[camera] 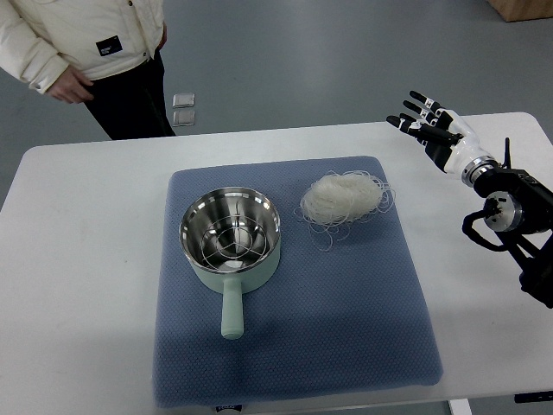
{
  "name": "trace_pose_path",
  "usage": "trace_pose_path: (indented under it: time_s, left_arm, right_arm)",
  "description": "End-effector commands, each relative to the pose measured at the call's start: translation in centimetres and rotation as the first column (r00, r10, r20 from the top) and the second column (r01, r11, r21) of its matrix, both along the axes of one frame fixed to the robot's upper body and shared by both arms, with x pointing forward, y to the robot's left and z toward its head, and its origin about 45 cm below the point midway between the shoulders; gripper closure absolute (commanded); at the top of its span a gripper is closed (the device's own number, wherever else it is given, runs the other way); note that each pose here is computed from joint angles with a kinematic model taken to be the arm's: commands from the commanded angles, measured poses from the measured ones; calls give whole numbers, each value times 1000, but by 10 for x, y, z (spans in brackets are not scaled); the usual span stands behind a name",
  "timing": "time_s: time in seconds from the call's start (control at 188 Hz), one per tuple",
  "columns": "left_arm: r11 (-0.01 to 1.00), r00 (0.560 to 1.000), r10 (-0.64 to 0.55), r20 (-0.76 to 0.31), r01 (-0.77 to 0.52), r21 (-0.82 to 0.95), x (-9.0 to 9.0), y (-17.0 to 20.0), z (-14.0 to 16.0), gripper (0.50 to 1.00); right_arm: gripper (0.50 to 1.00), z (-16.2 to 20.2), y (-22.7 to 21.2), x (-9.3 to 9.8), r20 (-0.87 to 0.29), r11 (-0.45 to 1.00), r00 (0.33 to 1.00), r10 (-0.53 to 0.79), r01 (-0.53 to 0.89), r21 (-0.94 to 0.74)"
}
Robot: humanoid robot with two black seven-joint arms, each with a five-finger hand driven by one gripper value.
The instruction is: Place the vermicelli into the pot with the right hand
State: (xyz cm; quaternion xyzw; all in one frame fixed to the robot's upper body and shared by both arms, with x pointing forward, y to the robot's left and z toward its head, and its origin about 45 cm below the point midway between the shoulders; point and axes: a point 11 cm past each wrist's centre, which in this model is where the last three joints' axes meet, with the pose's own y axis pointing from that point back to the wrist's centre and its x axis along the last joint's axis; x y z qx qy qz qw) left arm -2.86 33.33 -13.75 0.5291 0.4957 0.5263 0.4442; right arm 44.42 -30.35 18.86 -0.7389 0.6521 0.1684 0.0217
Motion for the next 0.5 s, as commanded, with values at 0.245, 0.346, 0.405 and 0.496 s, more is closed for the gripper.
trace_pose_path:
  time_s: [0.245, 0.346, 0.405, 0.496]
  left_arm:
    - [1000, 1000, 2, -1, -2, 0, -1, 0, 0, 500]
    - [1000, 1000, 2, -1, -2, 0, -1, 0, 0, 500]
    - [1000, 1000, 3, -1, -3, 0, -1, 0, 0, 500]
    - [1000, 1000, 2, -1, -2, 0, -1, 0, 0, 500]
  right_arm:
    - [576, -3, -5, 0, -9, 1000, 1000, -15, 15, -4]
    - [576, -3, -5, 0, -8, 1000, 1000, -13, 13, -5]
    - [576, -3, -5, 0, -8, 1000, 1000, -13, 13, -5]
    - [576, -3, -3, 0, -6, 1000, 1000, 3, -3, -1]
